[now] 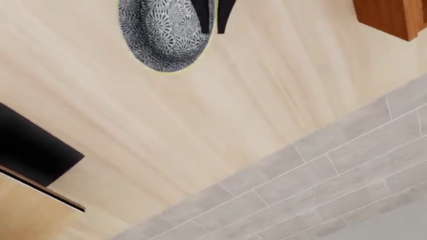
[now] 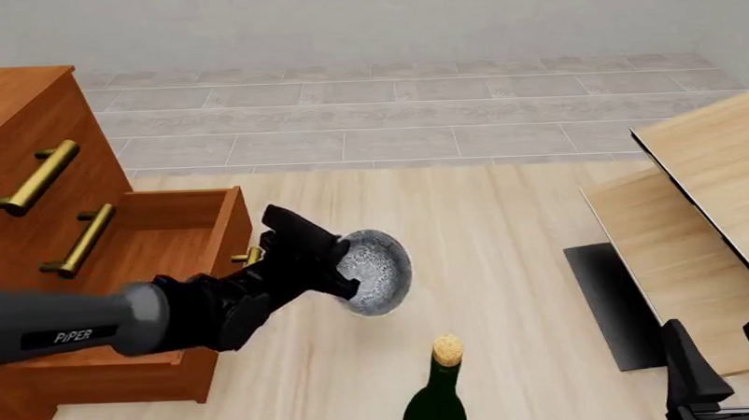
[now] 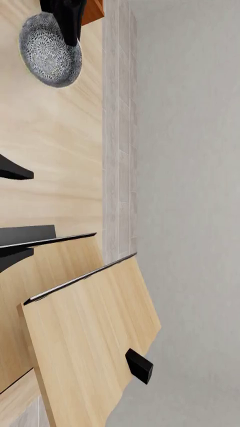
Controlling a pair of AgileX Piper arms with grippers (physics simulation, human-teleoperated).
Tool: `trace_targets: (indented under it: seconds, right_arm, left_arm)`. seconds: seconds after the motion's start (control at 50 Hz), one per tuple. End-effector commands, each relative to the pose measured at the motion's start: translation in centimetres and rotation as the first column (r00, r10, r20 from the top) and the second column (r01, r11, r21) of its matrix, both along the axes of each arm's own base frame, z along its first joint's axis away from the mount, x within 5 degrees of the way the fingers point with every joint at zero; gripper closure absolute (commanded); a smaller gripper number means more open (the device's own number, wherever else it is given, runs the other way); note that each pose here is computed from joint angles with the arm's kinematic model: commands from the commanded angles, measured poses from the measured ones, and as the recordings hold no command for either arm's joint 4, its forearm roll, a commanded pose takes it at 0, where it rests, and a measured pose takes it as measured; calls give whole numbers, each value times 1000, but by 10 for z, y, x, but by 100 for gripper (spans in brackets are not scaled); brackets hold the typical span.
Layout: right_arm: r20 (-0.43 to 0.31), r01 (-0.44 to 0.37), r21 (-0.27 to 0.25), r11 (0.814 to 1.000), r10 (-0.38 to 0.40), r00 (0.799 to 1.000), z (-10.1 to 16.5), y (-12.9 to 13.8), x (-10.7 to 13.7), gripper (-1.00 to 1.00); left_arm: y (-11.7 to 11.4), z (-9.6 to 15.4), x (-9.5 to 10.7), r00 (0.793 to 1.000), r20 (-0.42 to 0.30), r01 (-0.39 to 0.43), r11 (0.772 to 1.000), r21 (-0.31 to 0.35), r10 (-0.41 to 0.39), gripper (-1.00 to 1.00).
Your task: Put the bowl on top of the cabinet.
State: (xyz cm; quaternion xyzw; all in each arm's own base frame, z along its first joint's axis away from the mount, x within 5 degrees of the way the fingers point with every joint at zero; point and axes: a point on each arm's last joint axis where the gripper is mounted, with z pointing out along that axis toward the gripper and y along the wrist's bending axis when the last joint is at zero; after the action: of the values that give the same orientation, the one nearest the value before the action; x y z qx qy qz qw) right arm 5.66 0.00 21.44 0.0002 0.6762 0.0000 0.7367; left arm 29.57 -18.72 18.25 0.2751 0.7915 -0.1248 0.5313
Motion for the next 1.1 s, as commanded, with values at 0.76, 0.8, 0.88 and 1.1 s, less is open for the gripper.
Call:
trace_targets:
  seconds: [0.76, 0.8, 0.88, 1.1]
  right_arm:
    - [0, 0, 0, 1000, 0, 1000, 0, 0, 0, -100]
    - [0, 0, 0, 1000, 0, 1000, 0, 0, 0, -100]
    - [0, 0, 0, 1000, 0, 1000, 0, 0, 0, -100]
    - [0, 0, 0, 1000, 0, 1000, 0, 0, 0, -100]
  left_arm:
    - [134, 191, -67, 886, 206, -299, 852, -430, 415, 100]
    - [141, 198, -70, 873, 202, -319, 833, -452, 444, 100]
    - [151, 208, -72, 852, 198, -347, 805, -481, 485, 100]
    - [176, 224, -75, 788, 208, -411, 746, -524, 580, 100]
